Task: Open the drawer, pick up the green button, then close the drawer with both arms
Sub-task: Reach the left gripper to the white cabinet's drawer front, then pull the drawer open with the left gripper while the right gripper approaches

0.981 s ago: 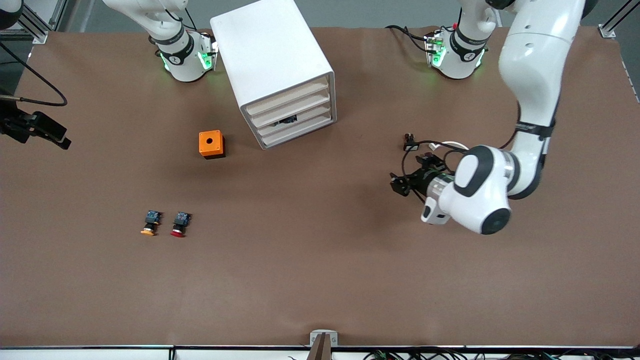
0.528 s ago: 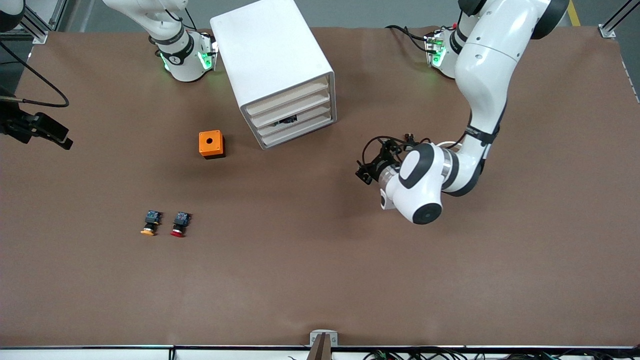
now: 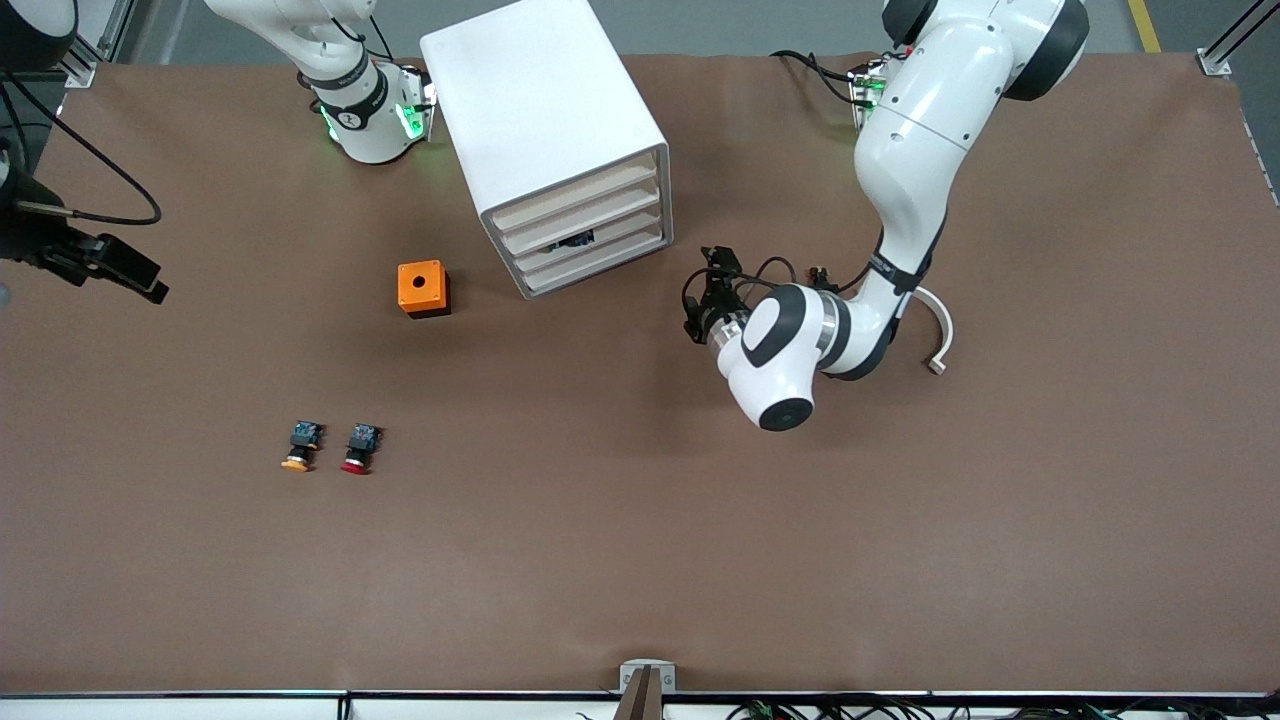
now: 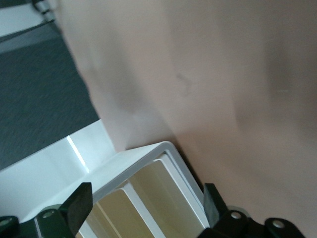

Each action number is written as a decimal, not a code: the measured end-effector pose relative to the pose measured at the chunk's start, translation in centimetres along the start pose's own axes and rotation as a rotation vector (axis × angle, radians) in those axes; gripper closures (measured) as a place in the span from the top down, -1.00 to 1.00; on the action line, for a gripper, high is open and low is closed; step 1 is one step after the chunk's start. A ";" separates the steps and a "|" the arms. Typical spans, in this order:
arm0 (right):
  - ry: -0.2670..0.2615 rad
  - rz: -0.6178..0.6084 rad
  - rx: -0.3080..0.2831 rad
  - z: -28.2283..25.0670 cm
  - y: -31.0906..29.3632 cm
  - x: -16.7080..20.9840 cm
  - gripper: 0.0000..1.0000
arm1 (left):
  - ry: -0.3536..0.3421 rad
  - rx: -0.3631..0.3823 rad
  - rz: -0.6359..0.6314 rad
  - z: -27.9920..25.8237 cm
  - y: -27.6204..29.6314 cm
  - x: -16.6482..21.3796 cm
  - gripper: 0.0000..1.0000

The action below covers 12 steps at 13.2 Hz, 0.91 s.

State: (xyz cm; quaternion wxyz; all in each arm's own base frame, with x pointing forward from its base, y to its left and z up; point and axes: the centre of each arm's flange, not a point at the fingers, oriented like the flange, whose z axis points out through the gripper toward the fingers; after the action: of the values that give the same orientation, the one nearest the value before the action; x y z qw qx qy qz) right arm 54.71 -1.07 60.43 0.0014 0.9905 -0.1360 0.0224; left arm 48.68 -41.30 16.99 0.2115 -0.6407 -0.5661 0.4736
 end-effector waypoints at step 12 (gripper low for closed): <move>-0.102 0.316 0.106 5.3 -11.3 -0.7 1.00 | -0.177 0.255 -0.502 8.6 2.3 -3.5 0.53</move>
State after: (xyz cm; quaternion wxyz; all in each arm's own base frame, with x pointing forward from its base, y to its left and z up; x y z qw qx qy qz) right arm 57.29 9.94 55.13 -0.0614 0.9552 -0.2886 -0.0210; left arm 42.88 -47.44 12.48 0.3505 -0.4051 -0.6590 0.5280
